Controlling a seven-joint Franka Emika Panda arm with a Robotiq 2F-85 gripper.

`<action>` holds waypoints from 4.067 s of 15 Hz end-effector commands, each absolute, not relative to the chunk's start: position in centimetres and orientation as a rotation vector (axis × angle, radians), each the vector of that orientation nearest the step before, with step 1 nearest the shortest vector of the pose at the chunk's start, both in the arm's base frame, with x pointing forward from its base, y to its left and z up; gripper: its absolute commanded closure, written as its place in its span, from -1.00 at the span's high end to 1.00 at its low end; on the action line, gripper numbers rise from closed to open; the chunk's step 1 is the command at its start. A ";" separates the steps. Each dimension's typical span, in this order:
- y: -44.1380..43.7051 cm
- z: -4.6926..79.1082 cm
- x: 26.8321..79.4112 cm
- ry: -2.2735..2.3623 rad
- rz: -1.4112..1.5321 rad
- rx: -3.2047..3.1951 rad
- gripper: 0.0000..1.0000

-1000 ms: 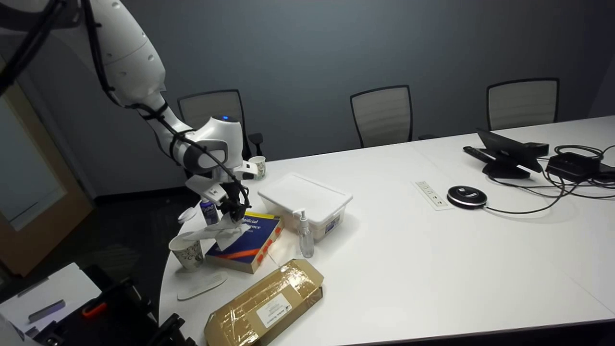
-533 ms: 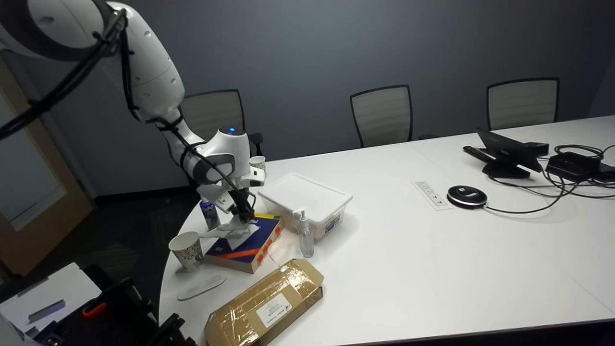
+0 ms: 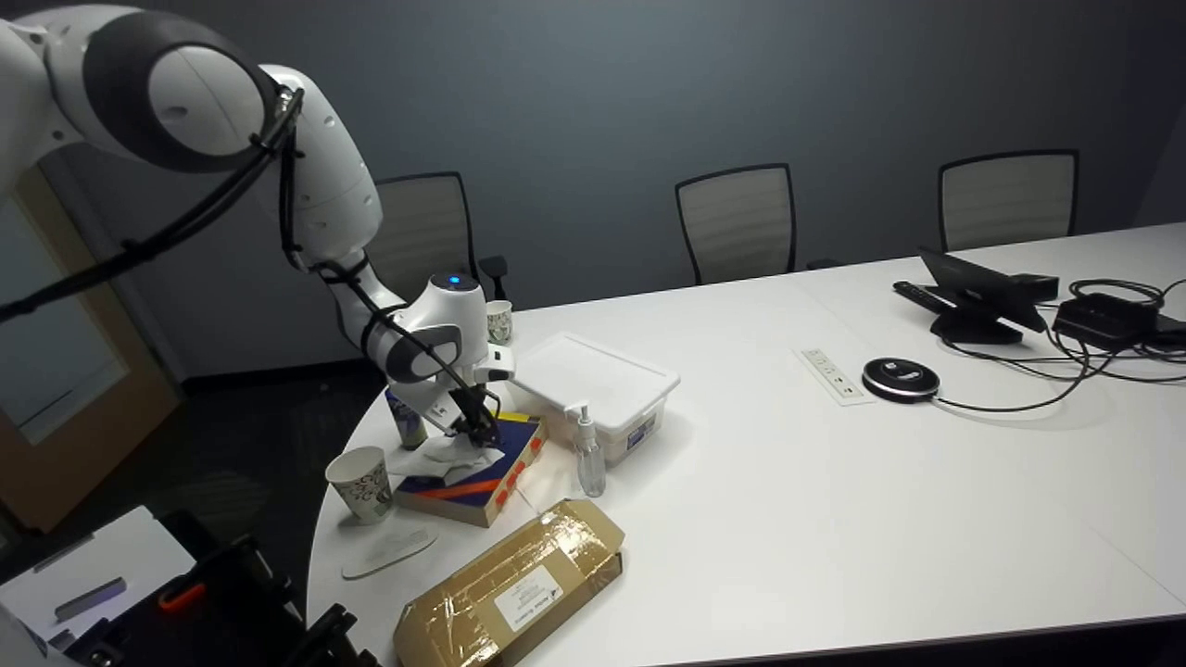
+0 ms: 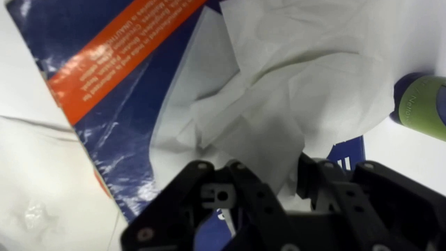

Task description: Use the napkin to wipe the top of the blue book.

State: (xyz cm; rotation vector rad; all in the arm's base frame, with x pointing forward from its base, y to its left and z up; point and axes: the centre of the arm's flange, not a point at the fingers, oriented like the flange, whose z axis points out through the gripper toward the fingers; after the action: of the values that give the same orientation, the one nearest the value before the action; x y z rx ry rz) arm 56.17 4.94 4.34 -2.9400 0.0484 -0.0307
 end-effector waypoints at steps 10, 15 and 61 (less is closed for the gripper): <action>7.0 5.8 62.7 -0.032 -0.175 -2.930 -0.94; 1.8 5.1 61.8 0.073 -0.180 -2.968 -0.94; 4.0 2.6 51.2 0.131 0.312 -2.784 -0.94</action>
State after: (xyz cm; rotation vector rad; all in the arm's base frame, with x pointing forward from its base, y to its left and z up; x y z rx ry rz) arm 50.41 2.56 2.70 -2.7676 0.1851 0.2792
